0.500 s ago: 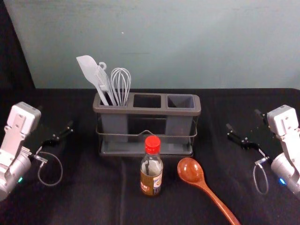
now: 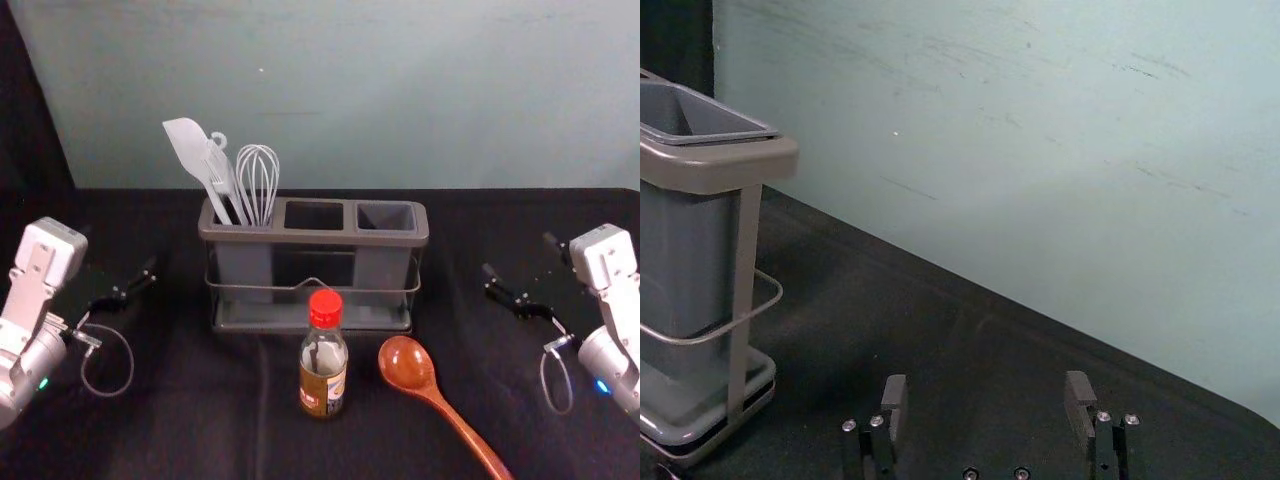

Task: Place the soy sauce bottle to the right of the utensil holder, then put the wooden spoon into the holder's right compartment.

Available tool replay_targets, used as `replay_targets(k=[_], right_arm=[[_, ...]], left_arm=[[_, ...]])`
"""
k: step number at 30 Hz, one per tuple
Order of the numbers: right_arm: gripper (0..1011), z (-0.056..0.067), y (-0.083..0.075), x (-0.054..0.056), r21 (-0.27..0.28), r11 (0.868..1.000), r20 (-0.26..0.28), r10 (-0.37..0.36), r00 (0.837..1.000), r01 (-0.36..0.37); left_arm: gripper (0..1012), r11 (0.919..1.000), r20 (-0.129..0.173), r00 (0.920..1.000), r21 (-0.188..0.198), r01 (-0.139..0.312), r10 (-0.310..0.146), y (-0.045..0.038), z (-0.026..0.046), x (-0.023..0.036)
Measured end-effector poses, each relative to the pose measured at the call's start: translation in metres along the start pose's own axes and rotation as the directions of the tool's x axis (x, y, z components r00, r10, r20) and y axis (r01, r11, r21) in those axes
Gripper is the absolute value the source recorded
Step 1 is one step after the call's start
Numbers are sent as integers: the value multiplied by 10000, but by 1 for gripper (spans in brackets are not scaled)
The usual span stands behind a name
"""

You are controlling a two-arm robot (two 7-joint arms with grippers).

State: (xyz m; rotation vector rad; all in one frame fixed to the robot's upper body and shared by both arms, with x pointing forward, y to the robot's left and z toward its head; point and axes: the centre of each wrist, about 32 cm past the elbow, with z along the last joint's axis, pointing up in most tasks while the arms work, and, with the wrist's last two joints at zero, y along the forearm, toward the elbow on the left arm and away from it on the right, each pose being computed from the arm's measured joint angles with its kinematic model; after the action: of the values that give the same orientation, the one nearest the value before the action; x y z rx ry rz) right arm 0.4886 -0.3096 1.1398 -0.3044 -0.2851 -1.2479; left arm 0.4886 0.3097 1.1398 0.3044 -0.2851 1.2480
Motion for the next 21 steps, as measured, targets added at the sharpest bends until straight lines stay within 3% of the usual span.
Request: replay_targets(k=[21], right_arm=[[1003, 0, 0, 0, 0, 10000, 0, 1, 10000, -1]], left_arm=[[1011, 10000, 0, 10000, 1, 0, 0, 0, 0, 0]])
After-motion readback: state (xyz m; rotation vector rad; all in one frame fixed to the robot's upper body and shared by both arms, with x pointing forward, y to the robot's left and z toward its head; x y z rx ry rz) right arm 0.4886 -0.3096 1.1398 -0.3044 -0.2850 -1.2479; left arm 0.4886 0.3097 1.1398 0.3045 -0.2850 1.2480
